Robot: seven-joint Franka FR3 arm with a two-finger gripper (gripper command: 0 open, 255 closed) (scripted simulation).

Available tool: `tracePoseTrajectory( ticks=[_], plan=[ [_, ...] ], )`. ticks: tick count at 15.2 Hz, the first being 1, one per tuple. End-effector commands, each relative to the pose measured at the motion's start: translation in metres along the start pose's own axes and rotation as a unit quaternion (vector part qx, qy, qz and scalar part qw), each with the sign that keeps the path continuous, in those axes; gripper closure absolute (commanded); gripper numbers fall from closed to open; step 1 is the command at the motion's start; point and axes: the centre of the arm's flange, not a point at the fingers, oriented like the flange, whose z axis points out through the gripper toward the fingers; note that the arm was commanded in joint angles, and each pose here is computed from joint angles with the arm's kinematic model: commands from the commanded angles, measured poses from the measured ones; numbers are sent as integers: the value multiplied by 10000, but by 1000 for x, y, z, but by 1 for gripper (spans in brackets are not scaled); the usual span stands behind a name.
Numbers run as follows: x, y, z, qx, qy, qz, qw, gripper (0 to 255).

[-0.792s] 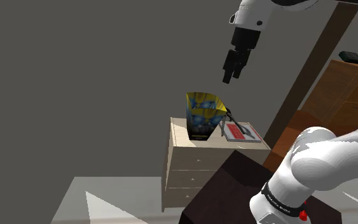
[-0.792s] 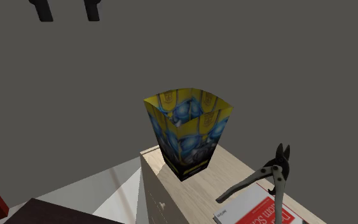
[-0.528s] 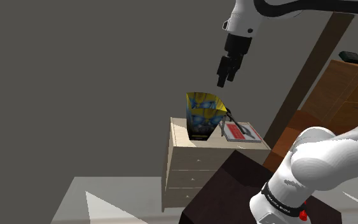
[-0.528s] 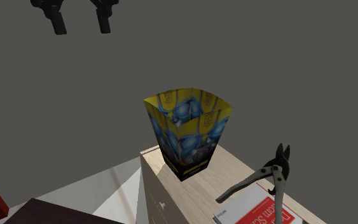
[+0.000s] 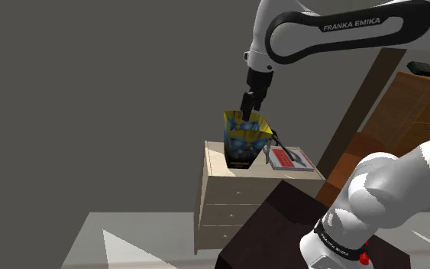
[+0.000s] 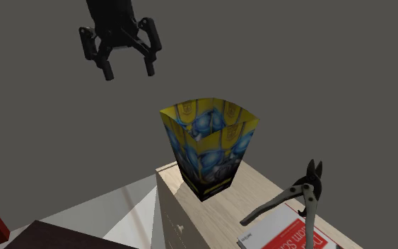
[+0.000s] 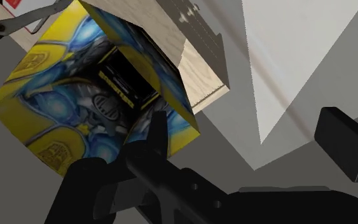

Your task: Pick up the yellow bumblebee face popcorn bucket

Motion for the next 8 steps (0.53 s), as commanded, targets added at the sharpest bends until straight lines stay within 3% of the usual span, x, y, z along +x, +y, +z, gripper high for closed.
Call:
tracePoseTrajectory(
  ticks=[1, 8],
  plan=[
    [17, 2, 22, -122, -5, -93, 9999, 0],
    [72, 11, 95, -532, -51, -396, 9978, 0]
  ],
)
